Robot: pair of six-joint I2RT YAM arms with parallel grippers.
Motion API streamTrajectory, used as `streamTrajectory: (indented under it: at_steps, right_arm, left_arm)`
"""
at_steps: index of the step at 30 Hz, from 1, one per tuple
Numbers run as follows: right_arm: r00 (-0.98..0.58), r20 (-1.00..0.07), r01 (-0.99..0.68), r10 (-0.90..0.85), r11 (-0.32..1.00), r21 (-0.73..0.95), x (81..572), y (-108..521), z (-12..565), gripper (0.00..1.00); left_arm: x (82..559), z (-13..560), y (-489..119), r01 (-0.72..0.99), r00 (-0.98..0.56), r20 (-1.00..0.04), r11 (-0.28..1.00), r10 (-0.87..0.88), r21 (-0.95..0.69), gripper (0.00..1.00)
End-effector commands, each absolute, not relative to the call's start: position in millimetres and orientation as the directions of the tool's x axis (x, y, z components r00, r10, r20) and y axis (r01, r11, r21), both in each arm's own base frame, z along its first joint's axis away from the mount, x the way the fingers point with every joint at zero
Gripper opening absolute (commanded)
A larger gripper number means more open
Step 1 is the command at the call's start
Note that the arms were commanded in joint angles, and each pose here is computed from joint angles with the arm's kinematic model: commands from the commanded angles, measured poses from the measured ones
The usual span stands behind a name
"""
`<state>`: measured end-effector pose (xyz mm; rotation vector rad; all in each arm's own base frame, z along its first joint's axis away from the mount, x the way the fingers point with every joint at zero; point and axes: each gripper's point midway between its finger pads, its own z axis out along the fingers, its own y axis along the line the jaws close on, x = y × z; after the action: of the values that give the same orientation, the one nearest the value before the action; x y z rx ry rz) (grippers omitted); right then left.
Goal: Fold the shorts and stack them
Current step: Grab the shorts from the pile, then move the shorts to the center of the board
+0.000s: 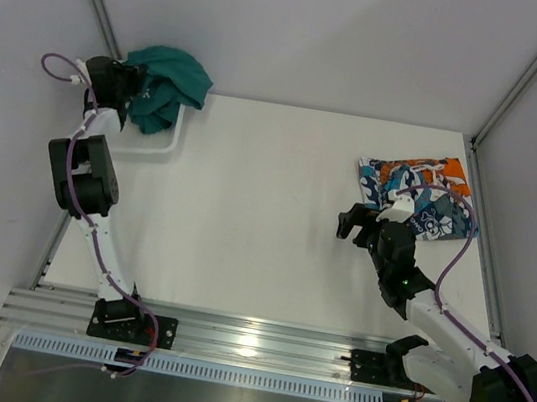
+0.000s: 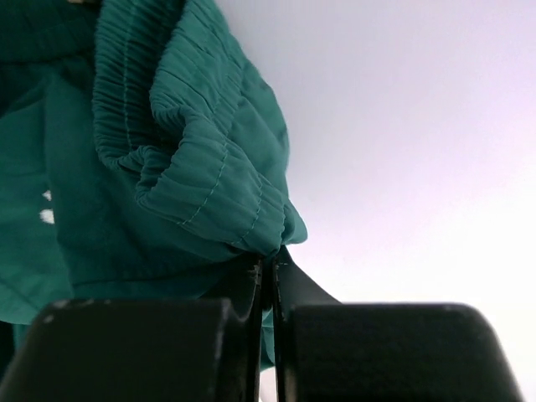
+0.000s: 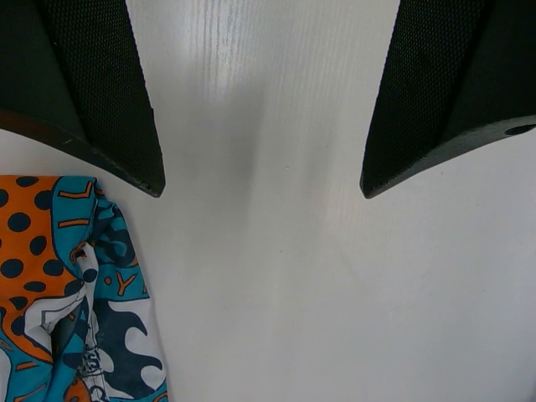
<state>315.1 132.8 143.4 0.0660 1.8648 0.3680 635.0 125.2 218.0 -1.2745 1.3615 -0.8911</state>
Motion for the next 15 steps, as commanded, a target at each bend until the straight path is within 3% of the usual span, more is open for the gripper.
streamTrajectory:
  at_steps: [1, 9, 10, 12, 15]
  right_arm:
    - [-0.269, -0.926, -0.151, 0.263, 0.939, 0.311, 322, 136, 161, 0.99]
    - [-0.276, -0.926, -0.161, 0.26, 0.937, 0.311, 322, 138, 160, 1.0]
    - [-0.274, -0.926, -0.165, 0.261, 0.936, 0.312, 322, 138, 161, 0.99]
    - [-0.277, -0.925, -0.167, 0.26, 0.935, 0.312, 322, 139, 161, 0.99]
    - [-0.287, -0.923, -0.168, 0.255, 0.936, 0.31, 323, 140, 159, 1.0]
  left_arm:
    - [626, 312, 105, -0.008, 0.067, -0.199, 0.199, -0.978, -0.98, 0.0]
    - [559, 454, 47, 0.266, 0.041, -0.289, 0.289, -0.956, -0.919, 0.0]
    - [530, 493, 33, 0.348, 0.065, -0.344, 0.344, -0.937, -0.872, 0.0]
    - [502, 513, -6, 0.389, 0.085, -0.405, 0.405, -0.91, -0.827, 0.0]
    - [436, 560, -65, 0.435, 0.208, -0.581, 0.606, -0.787, -0.666, 0.0]
